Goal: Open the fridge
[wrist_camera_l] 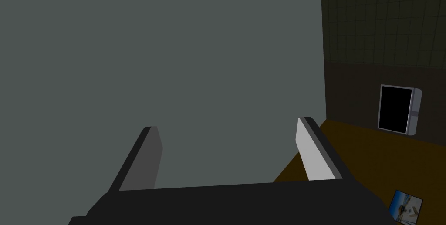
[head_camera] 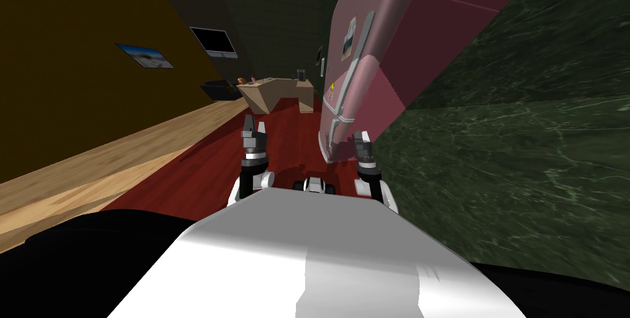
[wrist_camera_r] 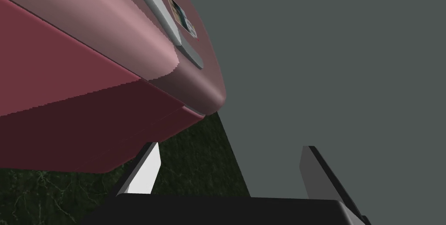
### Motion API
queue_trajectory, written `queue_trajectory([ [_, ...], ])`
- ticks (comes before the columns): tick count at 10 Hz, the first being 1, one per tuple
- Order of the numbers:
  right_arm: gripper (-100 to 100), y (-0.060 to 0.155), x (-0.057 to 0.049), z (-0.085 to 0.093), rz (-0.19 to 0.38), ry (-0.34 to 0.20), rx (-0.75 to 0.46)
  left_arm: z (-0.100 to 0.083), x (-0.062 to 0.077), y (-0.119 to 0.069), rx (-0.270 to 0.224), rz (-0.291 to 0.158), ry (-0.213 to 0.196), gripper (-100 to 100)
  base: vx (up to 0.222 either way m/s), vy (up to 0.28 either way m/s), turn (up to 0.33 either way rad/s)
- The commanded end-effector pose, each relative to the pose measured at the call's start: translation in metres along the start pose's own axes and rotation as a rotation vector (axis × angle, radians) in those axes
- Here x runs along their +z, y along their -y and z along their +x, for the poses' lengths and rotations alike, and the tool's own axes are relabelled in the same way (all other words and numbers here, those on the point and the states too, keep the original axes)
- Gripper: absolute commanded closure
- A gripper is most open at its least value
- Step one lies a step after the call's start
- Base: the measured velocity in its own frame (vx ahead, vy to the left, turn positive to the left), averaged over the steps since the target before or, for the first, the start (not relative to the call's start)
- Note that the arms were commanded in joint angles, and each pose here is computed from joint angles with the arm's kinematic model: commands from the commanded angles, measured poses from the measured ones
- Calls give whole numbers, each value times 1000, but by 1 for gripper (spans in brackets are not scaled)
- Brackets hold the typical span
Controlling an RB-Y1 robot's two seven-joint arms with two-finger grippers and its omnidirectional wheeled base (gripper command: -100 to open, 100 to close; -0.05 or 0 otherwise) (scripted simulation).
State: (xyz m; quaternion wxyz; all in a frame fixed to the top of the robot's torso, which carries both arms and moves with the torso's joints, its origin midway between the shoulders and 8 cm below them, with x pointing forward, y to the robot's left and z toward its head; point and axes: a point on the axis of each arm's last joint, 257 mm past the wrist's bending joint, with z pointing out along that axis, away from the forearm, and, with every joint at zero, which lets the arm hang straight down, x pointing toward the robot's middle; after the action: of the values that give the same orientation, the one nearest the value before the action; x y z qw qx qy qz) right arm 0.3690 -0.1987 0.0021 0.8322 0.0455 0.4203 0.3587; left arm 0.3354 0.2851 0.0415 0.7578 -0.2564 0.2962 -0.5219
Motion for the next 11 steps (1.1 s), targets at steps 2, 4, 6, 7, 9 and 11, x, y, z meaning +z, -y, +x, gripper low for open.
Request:
queue_trajectory([
  [2,-100,1,4,7,-4,-17,-125,0,0,0,0,0,0,0,70,7,-20],
  [4,-100,3,7,11,-7,-29,-188,0,0,0,0,0,0,0,49,4,-14],
  [6,-100,4,10,16,-10,-41,-257,0,0,0,0,0,0,0,68,12,-21],
  [7,-100,4,10,16,-11,-41,-285,0,0,0,0,0,0,0,69,9,-13],
  [9,-100,6,13,21,-14,-54,-350,0,0,0,0,0,0,0,49,2,-13],
  [11,-100,6,13,21,-15,-53,-382,0,0,0,0,0,0,0,45,9,-6],
])
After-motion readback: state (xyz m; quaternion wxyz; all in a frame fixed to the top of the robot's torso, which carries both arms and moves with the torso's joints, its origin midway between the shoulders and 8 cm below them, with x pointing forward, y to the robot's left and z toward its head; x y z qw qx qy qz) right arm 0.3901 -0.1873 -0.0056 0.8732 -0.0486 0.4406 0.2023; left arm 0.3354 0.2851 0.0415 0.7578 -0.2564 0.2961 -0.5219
